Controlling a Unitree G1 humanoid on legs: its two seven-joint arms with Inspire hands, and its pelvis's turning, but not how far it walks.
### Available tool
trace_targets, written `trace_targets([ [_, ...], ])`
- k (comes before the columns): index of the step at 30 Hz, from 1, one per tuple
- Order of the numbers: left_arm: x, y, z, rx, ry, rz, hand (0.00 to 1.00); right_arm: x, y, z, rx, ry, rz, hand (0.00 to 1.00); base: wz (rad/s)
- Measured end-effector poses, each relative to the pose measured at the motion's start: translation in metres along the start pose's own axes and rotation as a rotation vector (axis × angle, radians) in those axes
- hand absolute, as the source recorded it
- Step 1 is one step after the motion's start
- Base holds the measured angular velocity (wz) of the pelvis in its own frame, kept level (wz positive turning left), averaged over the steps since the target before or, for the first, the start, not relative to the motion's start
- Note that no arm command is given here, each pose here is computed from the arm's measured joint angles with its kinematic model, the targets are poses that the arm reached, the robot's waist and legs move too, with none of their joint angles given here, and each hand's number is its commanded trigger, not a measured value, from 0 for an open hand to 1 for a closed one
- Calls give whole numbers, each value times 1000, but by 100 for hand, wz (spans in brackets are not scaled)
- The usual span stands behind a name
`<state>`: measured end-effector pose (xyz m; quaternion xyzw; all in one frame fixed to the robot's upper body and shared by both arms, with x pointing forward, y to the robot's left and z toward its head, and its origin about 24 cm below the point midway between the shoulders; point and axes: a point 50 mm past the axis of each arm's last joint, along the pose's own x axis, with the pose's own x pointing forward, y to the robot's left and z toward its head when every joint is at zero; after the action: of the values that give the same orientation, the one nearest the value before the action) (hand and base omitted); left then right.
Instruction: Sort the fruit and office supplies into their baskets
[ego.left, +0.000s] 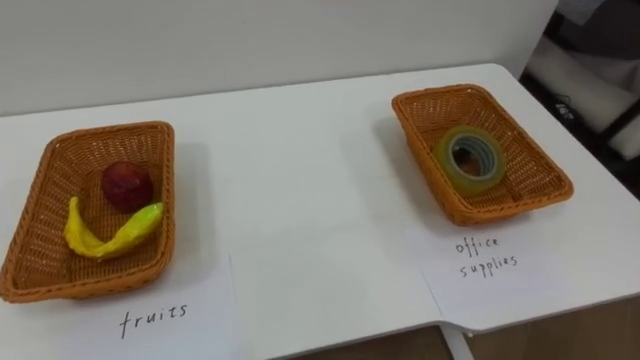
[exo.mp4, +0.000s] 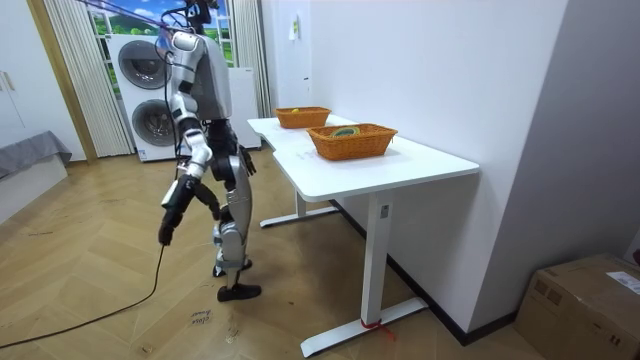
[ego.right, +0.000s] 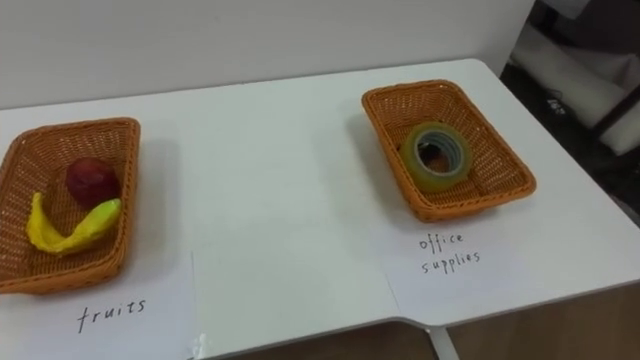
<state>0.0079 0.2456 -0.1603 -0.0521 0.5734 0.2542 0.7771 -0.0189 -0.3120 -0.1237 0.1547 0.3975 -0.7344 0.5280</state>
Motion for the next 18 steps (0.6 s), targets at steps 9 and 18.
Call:
trace_targets([
  [9,0,-6,-5,50,37,-32,0,-9,7,-62,-501,138,371,0,-1],
  [18,1,-10,-4,117,45,-22,0,-30,39,-74,-907,44,697,0,4],
])
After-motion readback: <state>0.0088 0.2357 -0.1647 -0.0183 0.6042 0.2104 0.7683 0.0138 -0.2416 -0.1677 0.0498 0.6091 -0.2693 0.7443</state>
